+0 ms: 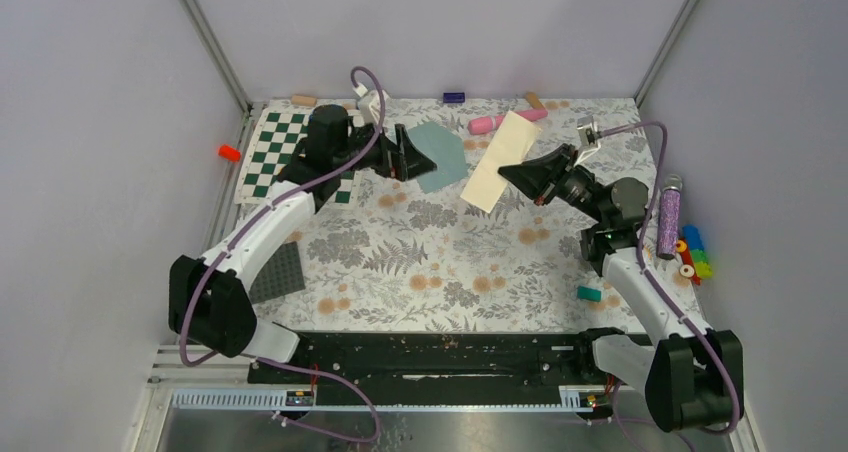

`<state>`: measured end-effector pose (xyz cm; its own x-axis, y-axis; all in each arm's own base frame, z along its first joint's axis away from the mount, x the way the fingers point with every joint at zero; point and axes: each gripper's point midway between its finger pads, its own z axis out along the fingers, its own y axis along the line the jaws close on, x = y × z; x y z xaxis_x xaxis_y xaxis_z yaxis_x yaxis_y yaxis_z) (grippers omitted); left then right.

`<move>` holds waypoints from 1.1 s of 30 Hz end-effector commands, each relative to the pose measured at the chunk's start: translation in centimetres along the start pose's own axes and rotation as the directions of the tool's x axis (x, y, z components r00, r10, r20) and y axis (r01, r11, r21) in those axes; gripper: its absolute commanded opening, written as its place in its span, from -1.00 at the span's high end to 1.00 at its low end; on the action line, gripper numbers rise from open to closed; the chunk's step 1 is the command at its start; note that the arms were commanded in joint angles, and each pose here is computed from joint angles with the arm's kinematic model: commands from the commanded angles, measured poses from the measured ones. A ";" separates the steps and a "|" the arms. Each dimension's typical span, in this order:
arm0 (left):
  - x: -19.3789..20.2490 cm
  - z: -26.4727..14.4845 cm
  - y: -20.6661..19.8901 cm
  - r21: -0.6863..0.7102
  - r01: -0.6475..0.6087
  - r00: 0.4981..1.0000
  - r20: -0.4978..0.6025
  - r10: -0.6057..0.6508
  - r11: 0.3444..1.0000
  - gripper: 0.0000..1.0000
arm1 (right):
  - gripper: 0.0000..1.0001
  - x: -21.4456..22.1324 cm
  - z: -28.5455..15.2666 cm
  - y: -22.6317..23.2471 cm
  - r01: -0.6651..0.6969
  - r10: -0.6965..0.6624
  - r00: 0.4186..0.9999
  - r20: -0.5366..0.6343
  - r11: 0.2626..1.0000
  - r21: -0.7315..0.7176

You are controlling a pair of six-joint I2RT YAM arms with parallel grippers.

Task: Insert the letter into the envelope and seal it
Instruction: Move the solid glue at the center of the board.

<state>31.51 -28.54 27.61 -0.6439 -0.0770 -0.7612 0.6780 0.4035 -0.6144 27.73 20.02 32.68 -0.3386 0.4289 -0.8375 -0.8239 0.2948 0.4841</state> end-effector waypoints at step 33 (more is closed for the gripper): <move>-4.8 2.1 31.7 -0.826 -0.480 0.877 -0.450 0.168 0.294 -0.97 | 1.00 -1.8 -2.1 -2.6 0.246 -0.247 0.969 -0.012 0.957 0.157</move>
<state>55.42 -17.81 10.07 -0.6450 0.3917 -0.6561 0.2585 0.9198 0.2951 29.65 16.66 31.09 -0.1826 0.3471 -0.9199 -0.7717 0.5291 0.3529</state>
